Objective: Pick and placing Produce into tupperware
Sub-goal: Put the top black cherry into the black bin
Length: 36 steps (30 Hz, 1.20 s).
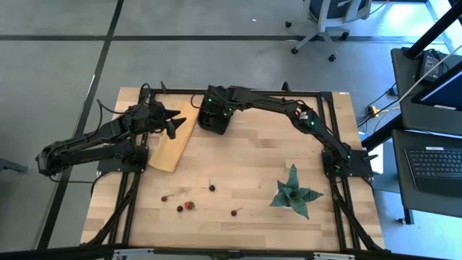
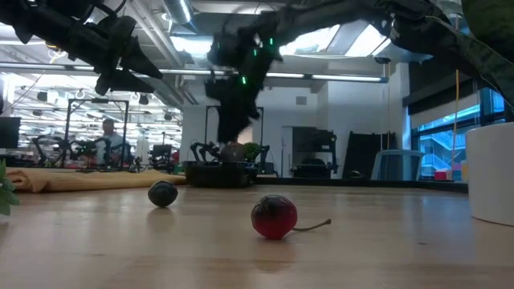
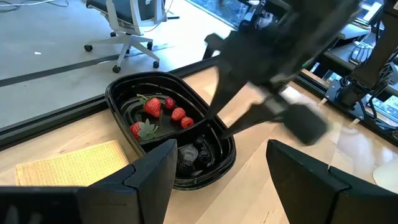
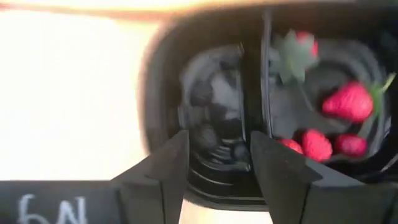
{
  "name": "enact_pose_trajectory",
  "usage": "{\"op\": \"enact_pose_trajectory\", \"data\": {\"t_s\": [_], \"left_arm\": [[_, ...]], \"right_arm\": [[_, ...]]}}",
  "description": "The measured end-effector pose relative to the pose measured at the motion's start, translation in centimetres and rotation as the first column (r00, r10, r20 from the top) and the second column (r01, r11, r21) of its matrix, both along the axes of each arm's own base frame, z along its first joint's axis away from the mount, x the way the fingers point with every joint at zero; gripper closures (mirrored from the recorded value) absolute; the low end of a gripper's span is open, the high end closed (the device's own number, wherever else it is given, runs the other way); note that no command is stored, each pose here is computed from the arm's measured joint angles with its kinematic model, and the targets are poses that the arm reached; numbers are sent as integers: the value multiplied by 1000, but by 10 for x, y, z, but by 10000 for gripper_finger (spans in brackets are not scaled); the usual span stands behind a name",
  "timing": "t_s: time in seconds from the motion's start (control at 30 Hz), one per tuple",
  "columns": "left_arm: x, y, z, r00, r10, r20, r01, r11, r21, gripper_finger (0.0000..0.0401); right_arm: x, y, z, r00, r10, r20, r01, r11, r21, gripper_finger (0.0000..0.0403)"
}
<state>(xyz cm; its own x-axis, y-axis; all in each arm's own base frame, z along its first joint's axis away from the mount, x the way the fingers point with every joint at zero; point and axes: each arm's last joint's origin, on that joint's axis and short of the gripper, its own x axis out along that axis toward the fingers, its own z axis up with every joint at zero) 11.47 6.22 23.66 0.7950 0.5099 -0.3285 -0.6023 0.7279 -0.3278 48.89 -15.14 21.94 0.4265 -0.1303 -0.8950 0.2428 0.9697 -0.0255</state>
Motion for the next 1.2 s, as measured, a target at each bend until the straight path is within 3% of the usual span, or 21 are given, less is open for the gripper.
{"op": "enact_pose_trajectory", "data": {"t_s": [0.23,0.43,0.63,0.93,1.2], "left_arm": [[0,0,0,1000,0,0,0,1000,0,161],[0,0,0,1000,0,0,0,1000,0,161],[0,0,0,1000,2,3,-2,1000,-5,161],[-1,0,-3,1000,2,-22,-2,1000,-17,161],[-3,-1,-8,997,1,-72,-4,999,-43,161]], "right_arm": [[2,47,45,985,145,92,-144,989,-19,228],[5,103,57,952,281,117,-283,959,0,228],[7,155,44,917,390,82,-392,920,8,228],[0,218,8,916,400,14,-399,912,97,228],[1,264,-22,908,404,109,-414,907,79,228]]}}
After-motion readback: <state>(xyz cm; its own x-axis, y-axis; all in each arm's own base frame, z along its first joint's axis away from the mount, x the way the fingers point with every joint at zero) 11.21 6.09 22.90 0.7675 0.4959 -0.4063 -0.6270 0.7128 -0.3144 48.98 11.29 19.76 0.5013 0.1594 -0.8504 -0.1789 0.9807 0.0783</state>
